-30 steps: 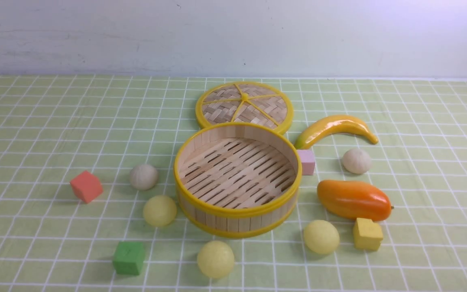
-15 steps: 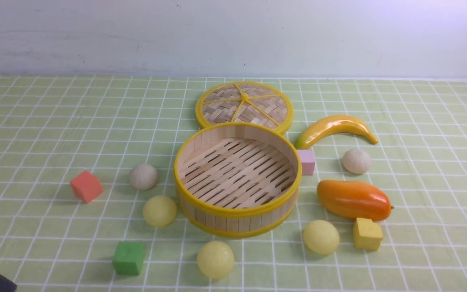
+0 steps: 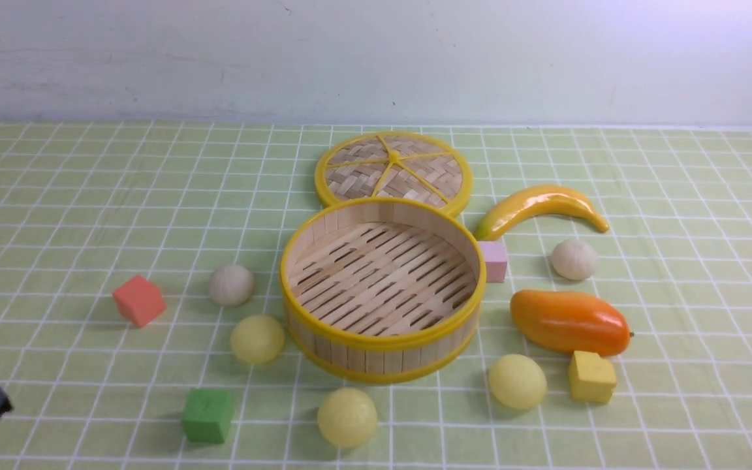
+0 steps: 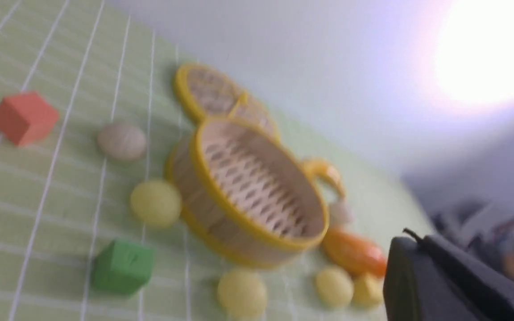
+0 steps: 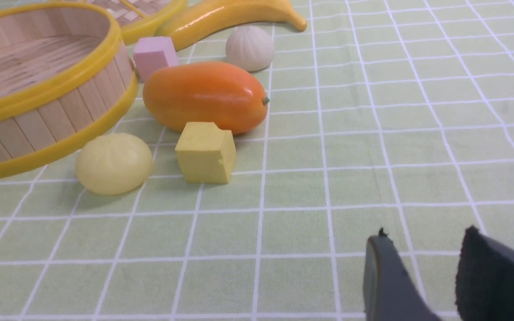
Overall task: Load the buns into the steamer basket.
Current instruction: Use the left arm to grab a steamed stuffed bun
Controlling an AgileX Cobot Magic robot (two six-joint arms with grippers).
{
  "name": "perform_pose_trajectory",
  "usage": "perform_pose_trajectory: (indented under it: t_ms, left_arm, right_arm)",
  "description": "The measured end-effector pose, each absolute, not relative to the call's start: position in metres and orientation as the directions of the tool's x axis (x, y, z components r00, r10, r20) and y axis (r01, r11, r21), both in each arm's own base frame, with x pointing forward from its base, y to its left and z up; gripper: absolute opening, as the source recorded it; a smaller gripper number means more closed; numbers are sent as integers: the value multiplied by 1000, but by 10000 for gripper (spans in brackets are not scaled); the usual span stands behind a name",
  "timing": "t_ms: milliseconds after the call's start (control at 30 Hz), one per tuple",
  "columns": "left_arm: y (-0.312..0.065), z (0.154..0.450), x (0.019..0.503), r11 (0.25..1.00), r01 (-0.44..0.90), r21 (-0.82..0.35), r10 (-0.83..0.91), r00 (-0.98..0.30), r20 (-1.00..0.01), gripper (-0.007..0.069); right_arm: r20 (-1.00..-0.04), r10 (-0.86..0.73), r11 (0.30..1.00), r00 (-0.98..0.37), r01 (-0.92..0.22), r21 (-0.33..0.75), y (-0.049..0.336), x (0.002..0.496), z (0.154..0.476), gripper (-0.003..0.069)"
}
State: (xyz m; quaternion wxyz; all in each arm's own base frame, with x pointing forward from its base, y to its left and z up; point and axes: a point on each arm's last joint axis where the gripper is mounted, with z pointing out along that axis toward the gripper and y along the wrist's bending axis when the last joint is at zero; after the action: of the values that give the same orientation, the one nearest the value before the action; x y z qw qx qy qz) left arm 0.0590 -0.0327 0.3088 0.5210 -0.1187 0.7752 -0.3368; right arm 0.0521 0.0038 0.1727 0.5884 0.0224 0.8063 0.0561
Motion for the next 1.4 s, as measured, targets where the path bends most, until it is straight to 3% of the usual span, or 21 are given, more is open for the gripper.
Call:
perform_pose_trajectory:
  t_ms: [133, 400, 600, 833, 1067, 1167, 1267, 1400]
  left_arm:
    - [-43, 316, 108, 868, 94, -488, -268, -738, -619, -13]
    - [-56, 297, 226, 926, 84, -368, -80, -909, -408, -13]
    - [-98, 286, 288, 944, 224, -243, 122, -919, -375, -13]
    - [-109, 269, 356, 970, 230, -80, 185, -909, -373, -13]
    - [-103, 248, 401, 978, 200, -64, 162, -913, -375, 1]
    - [-98, 242, 415, 977, 206, -53, 170, -908, -383, 68]
    - [-99, 231, 423, 974, 224, -44, 190, -900, -392, 195]
    - [-99, 222, 428, 973, 228, -36, 196, -898, -395, 270]
  right_arm:
    - [-946, 102, 993, -307, -30, 117, 4, 52, 173, 239]
    - [-946, 102, 993, -307, -30, 117, 4, 52, 173, 239]
    - [-946, 102, 993, -307, -30, 117, 4, 52, 173, 239]
    - [-946, 102, 993, -307, -30, 117, 4, 52, 173, 239]
    - [-946, 102, 993, -307, -30, 117, 4, 52, 173, 239]
    - [-946, 102, 993, -307, -30, 117, 4, 52, 173, 239]
    - [-946, 102, 993, -307, -30, 117, 4, 52, 173, 239]
    - [-946, 102, 993, -307, -30, 117, 4, 52, 173, 239]
